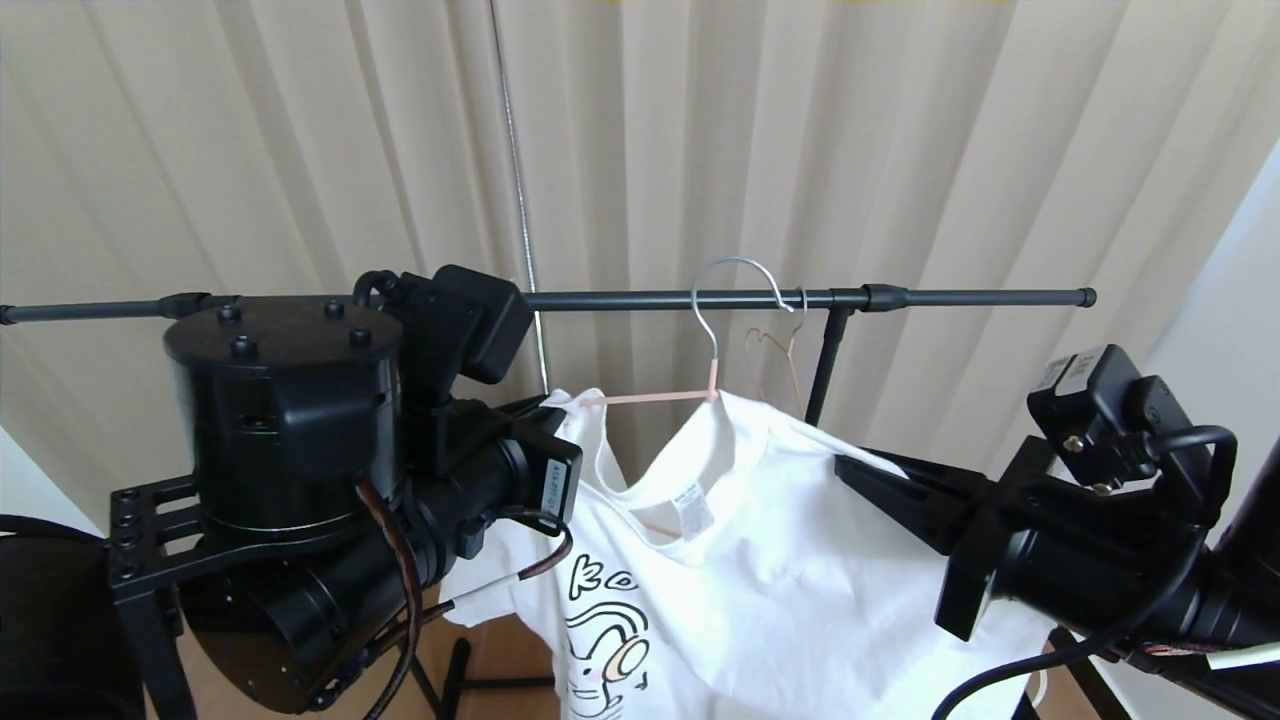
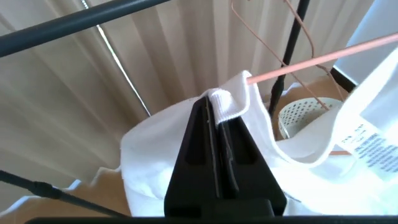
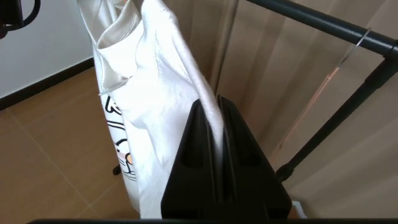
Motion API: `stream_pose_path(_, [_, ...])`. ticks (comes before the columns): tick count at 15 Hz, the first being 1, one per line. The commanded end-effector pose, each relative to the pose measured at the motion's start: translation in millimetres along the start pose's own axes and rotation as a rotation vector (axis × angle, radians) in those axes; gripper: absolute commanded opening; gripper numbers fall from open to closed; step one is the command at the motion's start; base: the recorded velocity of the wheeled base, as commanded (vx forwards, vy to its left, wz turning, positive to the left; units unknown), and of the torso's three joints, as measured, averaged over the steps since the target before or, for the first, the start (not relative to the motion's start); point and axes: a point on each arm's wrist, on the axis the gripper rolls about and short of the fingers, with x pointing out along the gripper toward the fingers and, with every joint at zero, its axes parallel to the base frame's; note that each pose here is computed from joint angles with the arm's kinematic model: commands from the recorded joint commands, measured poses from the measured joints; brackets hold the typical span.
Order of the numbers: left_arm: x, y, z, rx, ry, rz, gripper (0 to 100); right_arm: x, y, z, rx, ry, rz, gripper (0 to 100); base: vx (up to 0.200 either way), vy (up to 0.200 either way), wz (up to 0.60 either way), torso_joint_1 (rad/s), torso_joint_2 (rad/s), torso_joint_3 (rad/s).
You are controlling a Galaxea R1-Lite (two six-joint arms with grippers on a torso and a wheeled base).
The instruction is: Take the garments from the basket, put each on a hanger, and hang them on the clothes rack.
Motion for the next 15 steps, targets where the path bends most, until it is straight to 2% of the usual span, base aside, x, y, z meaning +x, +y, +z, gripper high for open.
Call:
stream_pose_path(1, [0,-4.8,2,0.002,-0.006,-0.016,0,5,3.4,-8.5,0.002,0.039,0.017,0,0.000,0.000,0.00,0.000,0.00,0.000])
stream_pose_path(5, [-2,-12.5,7,0.001,-0.025,-0.048,0,13,12.1,-20.7,-0.004,0.088,0.054,0,0.000,0.000,0.00,0.000,0.00,0.000])
stream_pose_path(7, [-4,-15.2,8,-0.003,-0.029,-0.059,0,19,13.2,-23.6,0.000,0.080,0.054,0,0.000,0.000,0.00,0.000,0.00,0.000])
stream_pose_path(8, [-6,-19.6,12,-0.011,-0.044,-0.077,0,25,14.4,-30.8,0.006,0.077,0.053,0,0.000,0.000,0.00,0.000,0.00,0.000])
stream_pose_path(10, [-4,-22.3,13,-0.023,-0.043,-0.082,0,35,15.0,-37.4,0.010,0.052,0.035,0,0.000,0.000,0.00,0.000,0.00,0.000])
stream_pose_path(13, [-1,-27.3,14,-0.058,-0.042,-0.091,0,44,18.0,-41.8,0.054,0.019,0.037,0,0.000,0.000,0.00,0.000,0.00,0.000])
stream_pose_path(15, [1,-34.1,12,-0.057,-0.033,-0.107,0,45,18.3,-38.7,0.061,-0.028,0.034,0,0.000,0.000,0.00,0.000,0.00,0.000])
